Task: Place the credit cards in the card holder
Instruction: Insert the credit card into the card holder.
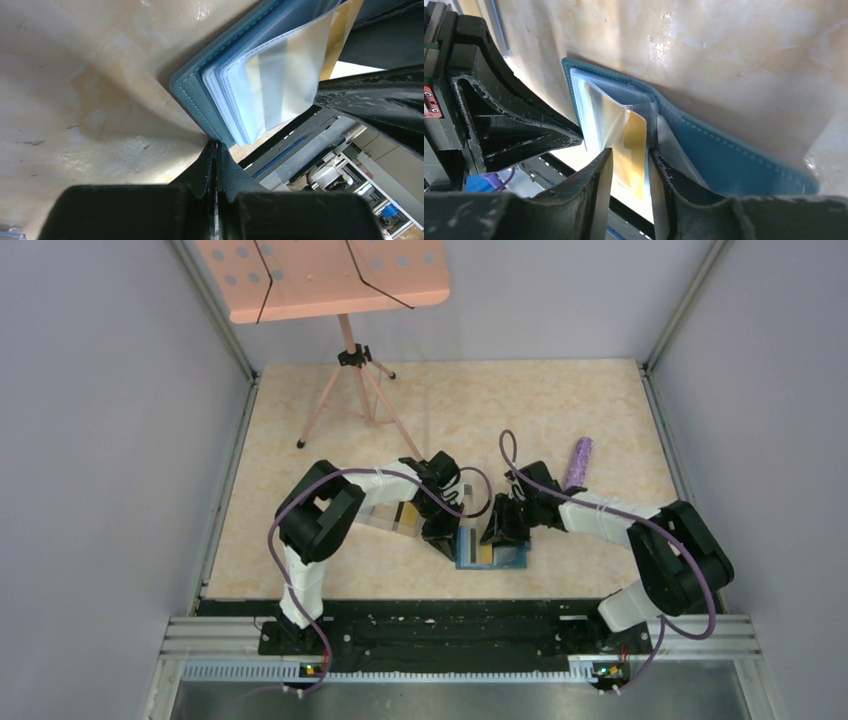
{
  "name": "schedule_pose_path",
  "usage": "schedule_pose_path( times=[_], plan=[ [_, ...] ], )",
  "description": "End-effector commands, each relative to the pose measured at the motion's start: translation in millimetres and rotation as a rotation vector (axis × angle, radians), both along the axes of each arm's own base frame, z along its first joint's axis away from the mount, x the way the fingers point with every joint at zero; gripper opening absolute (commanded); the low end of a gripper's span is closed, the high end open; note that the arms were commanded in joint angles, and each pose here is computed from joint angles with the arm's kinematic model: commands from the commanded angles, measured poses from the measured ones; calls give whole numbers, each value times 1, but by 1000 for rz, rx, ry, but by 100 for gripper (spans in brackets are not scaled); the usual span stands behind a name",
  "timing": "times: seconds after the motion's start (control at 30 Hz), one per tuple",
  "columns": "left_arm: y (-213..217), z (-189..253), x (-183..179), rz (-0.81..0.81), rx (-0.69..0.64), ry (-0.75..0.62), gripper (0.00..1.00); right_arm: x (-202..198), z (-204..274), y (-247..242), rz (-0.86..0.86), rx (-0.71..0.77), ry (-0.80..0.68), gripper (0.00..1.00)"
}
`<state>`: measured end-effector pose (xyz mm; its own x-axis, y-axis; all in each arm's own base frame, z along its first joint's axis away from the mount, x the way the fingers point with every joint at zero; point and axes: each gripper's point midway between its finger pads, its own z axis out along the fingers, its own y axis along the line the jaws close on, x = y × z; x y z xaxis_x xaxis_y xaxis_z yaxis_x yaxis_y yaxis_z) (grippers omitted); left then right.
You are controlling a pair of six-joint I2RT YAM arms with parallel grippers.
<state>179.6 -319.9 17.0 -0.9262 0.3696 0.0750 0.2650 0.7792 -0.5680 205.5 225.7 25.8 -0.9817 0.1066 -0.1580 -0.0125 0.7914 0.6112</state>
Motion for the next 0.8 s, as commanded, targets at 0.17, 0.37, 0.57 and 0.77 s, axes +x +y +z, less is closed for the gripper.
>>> schedule_pose_path(
  times=[0.17, 0.37, 0.57, 0.77],
  plan=[
    [7, -22, 0, -11, 68, -34, 0, 0, 18, -19, 33, -199, -34, 56],
    [6, -22, 1, -14, 65, -36, 0, -1, 16, -21, 41, -222, -34, 61],
    [2, -20, 2, -20, 51, -32, 0, -5, 2, -17, 46, -195, -6, 57],
    [0, -19, 3, -25, 46, -30, 0, 3, 2, -2, 58, -137, -11, 45]
  ],
)
